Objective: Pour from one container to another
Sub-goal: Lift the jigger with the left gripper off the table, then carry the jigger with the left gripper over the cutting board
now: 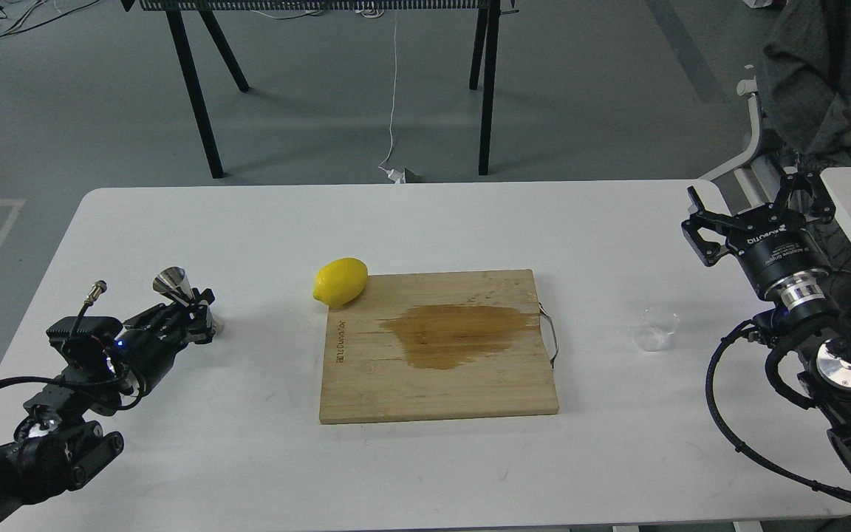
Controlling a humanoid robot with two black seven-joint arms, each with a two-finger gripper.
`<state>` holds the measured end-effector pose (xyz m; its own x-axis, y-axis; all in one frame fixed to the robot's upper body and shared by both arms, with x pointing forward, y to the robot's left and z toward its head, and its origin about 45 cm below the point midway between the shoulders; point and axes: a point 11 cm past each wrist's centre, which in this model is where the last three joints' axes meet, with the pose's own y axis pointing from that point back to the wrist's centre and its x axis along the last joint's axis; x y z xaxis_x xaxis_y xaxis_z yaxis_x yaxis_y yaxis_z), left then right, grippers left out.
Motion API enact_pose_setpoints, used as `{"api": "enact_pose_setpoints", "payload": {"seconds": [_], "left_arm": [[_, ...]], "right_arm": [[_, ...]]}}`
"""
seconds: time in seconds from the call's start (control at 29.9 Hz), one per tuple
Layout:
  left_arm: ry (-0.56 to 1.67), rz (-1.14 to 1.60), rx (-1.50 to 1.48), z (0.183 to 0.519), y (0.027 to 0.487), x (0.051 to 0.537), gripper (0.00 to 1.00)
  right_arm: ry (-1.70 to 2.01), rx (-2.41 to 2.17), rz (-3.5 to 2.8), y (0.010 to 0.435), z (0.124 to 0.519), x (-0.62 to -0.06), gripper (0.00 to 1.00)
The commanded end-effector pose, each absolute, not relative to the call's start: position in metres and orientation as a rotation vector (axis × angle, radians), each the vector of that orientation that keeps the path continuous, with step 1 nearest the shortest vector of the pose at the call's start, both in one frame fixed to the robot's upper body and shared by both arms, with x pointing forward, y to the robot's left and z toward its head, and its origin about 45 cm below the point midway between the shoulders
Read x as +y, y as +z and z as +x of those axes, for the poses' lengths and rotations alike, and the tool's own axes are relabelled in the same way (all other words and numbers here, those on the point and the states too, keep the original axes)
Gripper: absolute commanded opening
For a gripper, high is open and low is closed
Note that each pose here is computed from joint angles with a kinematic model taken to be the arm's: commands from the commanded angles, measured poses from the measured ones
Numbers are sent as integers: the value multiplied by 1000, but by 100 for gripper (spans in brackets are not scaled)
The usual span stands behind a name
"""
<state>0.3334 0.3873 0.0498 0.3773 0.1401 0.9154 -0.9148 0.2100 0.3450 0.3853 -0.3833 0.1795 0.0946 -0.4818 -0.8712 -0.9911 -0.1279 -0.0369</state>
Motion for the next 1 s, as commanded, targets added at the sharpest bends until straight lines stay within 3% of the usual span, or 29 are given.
{"api": "enact_pose_setpoints", "payload": {"seconds": [0.0,0.2,0.3,0.74,0.97], "left_arm": [[900,1089,-921,346,62,385,9],[939,1083,-1026,382,107,401,9],[951,1019,-1085,406,137,386,10],[812,672,-1147,459,228,269,10],[677,540,-1177,458,231,178,10]], "right_arm": [[955,1461,-1696,180,385,-384,99],[949,1453,-1696,183,388,-383,99],[945,1459,-1693,183,390,-385,99],[932,1484,-1696,185,393,-391,99],[910,1541,-1676,184,402,-406,99]]}}
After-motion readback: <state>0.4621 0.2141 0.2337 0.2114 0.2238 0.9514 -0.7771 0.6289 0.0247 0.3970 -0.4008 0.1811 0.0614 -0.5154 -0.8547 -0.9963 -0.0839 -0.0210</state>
